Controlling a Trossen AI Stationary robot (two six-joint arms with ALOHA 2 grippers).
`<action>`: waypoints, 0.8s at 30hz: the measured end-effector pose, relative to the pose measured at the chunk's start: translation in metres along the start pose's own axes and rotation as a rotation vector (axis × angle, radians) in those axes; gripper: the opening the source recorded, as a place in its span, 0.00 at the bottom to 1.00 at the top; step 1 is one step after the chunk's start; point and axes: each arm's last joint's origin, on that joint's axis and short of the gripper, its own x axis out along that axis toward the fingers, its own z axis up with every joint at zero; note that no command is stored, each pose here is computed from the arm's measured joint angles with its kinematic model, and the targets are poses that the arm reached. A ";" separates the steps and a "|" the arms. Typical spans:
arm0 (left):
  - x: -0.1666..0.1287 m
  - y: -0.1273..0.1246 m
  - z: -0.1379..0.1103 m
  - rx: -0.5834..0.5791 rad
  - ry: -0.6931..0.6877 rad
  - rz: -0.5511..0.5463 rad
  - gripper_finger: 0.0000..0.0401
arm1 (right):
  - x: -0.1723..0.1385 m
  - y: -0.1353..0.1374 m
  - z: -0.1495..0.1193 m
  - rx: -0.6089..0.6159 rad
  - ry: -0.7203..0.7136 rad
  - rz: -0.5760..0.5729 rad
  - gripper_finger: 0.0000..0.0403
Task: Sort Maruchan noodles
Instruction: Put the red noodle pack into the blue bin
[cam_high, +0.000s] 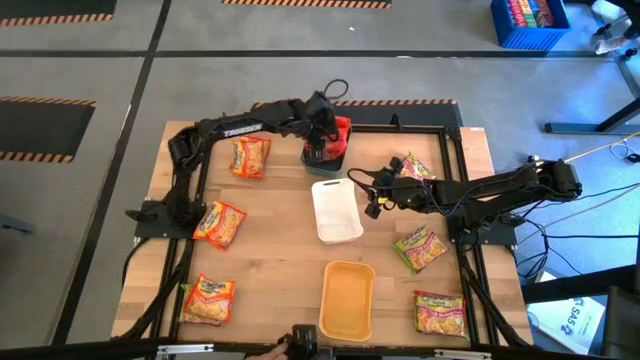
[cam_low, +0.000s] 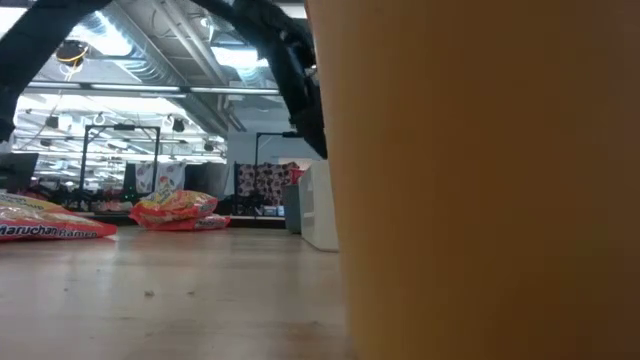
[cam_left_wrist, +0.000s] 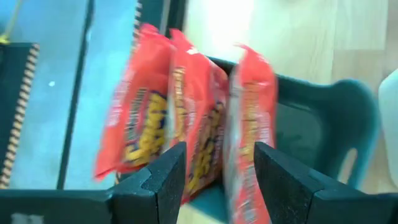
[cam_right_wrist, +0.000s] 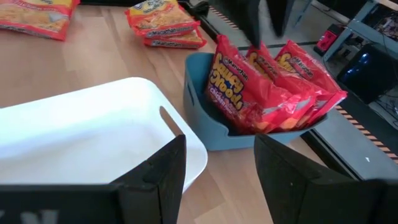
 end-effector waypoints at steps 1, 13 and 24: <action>-0.010 -0.001 0.001 -0.005 -0.006 -0.004 0.45 | 0.000 0.000 0.000 0.000 0.000 0.009 0.42; -0.108 -0.062 -0.018 -0.064 -0.197 -0.035 0.45 | -0.018 0.017 0.016 -0.060 0.036 0.169 0.42; -0.101 -0.151 -0.098 -0.054 -0.355 -0.166 0.45 | -0.034 0.030 0.040 -0.094 0.061 0.203 0.42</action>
